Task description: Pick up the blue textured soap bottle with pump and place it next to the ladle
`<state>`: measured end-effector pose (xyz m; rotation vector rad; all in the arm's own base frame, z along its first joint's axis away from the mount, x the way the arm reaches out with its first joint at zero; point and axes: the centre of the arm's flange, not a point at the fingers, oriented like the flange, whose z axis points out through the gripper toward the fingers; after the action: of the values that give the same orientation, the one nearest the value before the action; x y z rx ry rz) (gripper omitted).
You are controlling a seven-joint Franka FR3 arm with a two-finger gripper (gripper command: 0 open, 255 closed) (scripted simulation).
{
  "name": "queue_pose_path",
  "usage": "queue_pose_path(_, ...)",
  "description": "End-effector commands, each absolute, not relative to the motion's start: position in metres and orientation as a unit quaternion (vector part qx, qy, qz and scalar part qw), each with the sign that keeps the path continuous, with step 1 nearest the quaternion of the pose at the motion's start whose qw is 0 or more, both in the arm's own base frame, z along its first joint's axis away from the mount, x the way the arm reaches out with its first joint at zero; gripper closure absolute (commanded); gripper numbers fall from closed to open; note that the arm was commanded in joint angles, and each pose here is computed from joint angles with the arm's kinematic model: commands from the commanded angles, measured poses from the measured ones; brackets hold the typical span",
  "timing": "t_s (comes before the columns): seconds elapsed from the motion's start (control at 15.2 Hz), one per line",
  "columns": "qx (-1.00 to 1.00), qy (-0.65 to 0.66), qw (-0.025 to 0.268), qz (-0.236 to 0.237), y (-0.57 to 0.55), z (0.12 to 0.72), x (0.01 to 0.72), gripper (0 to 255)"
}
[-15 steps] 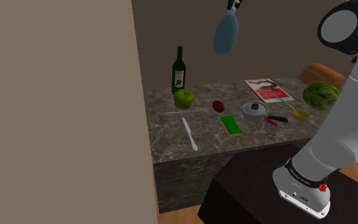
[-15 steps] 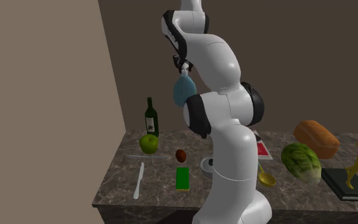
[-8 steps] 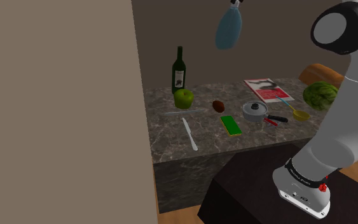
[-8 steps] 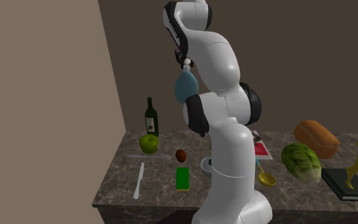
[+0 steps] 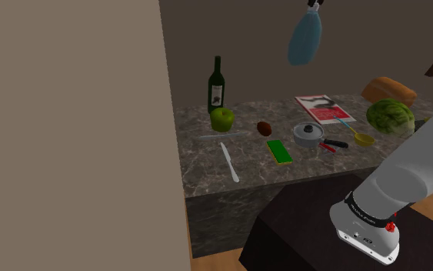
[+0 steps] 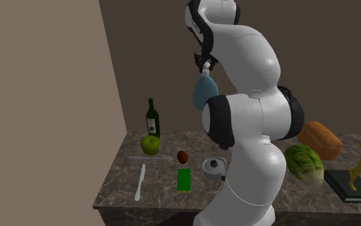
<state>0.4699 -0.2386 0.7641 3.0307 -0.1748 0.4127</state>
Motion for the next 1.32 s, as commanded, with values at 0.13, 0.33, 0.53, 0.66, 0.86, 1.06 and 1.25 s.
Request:
queue_pose_path(0.13, 0.989, -0.056, 0.039, 0.135, -0.259, 0.763, 0.419, 255)
queue_pose_path(0.33, 0.989, -0.056, 0.039, 0.135, -0.275, 0.763, 0.383, 255)
queue_pose_path(0.53, 0.989, -0.056, 0.039, 0.135, -0.291, 0.763, 0.347, 255)
queue_pose_path(0.66, 0.989, -0.056, 0.039, 0.135, -0.301, 0.763, 0.323, 255)
queue_pose_path(0.86, 0.989, -0.056, 0.039, 0.135, -0.317, 0.763, 0.286, 255)
queue_pose_path(1.06, 0.989, -0.056, 0.039, 0.135, -0.333, 0.764, 0.25, 255)
queue_pose_path(1.25, 0.989, -0.056, 0.039, 0.135, -0.349, 0.764, 0.214, 255)
